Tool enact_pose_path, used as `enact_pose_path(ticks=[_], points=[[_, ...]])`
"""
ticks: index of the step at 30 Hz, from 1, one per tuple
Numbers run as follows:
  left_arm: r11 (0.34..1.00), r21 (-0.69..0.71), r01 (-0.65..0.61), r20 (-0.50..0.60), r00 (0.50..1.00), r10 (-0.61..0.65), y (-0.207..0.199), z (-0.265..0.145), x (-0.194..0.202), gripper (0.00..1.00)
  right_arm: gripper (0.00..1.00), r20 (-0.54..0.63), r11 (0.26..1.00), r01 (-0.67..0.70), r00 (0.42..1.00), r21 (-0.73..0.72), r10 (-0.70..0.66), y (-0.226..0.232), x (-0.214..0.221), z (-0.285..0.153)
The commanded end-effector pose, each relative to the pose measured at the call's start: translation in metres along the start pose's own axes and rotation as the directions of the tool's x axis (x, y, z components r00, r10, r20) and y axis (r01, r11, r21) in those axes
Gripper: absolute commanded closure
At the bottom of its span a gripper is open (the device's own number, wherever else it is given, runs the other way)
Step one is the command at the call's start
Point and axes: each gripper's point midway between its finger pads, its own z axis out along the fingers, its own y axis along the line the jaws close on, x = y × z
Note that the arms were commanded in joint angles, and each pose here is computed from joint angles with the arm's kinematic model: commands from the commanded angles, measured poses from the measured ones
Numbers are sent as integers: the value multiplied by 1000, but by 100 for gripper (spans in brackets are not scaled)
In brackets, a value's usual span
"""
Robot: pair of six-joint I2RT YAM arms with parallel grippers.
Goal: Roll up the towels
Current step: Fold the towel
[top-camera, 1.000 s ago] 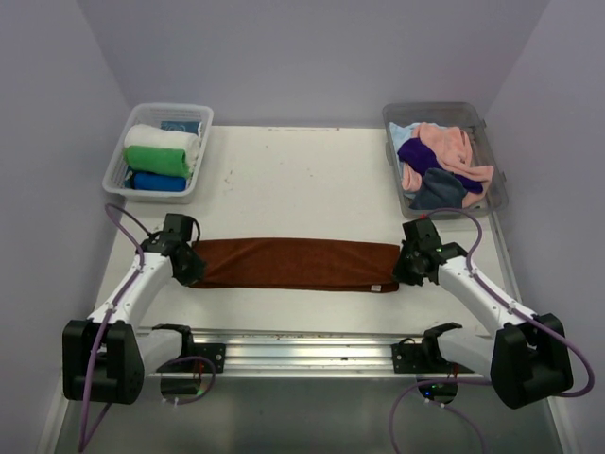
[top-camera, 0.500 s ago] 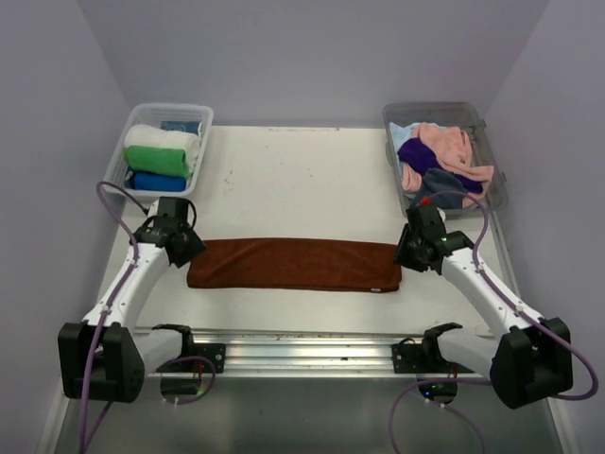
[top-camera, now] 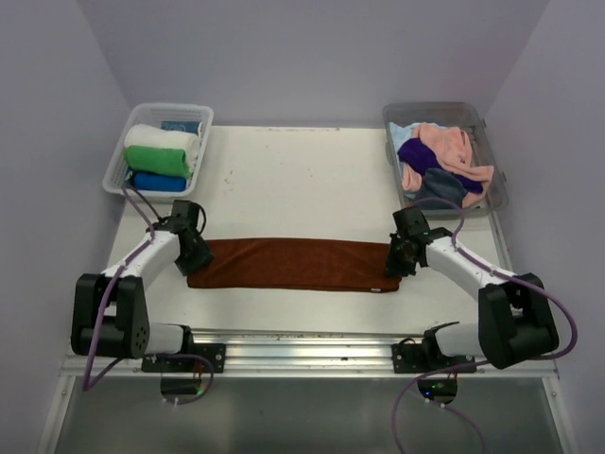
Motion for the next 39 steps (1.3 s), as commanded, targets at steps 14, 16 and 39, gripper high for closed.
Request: enact_pose_path(ticks=[14, 16, 39], points=[[994, -78, 74, -2, 997, -74, 13, 36, -38, 51, 81, -7, 994, -21, 1000, 108, 22, -25, 13, 10], [996, -55, 76, 24, 997, -75, 11, 26, -43, 51, 81, 0, 995, -13, 1000, 95, 13, -22, 9, 7], [996, -49, 77, -16, 997, -78, 23, 36, -30, 53, 79, 24, 998, 4, 1000, 60, -6, -14, 1, 0]])
